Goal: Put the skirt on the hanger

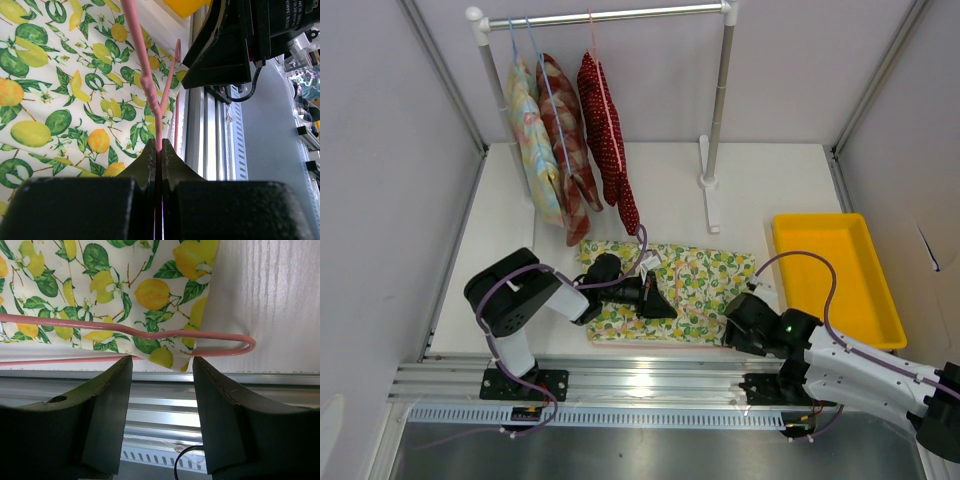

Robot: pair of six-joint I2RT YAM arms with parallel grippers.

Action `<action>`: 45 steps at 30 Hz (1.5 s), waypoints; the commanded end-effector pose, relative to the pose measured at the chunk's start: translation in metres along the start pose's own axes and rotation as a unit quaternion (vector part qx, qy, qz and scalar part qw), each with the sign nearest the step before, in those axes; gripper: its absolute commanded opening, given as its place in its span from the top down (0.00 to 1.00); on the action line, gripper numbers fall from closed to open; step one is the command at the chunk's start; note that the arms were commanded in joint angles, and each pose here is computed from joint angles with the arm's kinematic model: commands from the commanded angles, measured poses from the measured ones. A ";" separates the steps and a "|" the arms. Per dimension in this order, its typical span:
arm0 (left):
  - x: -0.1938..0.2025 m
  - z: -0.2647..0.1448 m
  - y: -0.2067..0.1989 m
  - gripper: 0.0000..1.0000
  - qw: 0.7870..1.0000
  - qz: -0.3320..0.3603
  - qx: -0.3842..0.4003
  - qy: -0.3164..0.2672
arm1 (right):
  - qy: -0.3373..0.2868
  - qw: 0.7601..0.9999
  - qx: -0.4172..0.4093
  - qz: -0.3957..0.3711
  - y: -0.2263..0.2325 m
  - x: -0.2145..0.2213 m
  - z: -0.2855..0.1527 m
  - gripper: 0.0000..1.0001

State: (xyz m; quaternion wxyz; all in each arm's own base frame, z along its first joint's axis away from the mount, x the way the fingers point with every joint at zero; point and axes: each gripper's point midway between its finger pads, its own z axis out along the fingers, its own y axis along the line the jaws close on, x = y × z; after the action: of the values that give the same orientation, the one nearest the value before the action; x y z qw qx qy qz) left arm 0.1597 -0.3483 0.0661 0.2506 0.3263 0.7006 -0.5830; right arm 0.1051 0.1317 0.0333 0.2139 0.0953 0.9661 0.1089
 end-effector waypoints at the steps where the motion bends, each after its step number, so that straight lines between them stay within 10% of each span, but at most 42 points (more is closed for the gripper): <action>1: -0.013 0.002 -0.002 1.00 0.999 0.034 0.015 -0.019 | -0.012 1.000 -0.015 0.019 0.007 -0.003 0.003 0.43; 7: -0.012 0.002 -0.001 1.00 0.999 0.033 0.016 -0.020 | -0.026 0.999 -0.020 0.027 0.013 -0.008 0.011 0.56; 11: -0.010 0.002 0.000 1.00 0.999 0.031 0.015 -0.018 | -0.041 0.998 -0.025 0.034 0.020 -0.018 0.004 0.88; 14: -0.009 0.001 0.002 1.00 0.999 0.031 0.013 -0.019 | -0.060 0.997 -0.030 0.035 0.027 -0.032 -0.009 0.94; 45: -0.014 -0.013 0.043 1.00 0.995 0.048 -0.077 -0.033 | -0.113 0.989 -0.055 0.078 0.021 -0.104 -0.078 0.99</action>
State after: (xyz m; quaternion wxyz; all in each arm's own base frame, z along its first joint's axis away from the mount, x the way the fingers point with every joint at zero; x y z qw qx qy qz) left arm 0.1964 -0.3357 0.0456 0.2972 0.3025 0.7330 -0.5319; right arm 0.1578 0.1191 0.1260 0.2949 0.1767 0.9257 0.1578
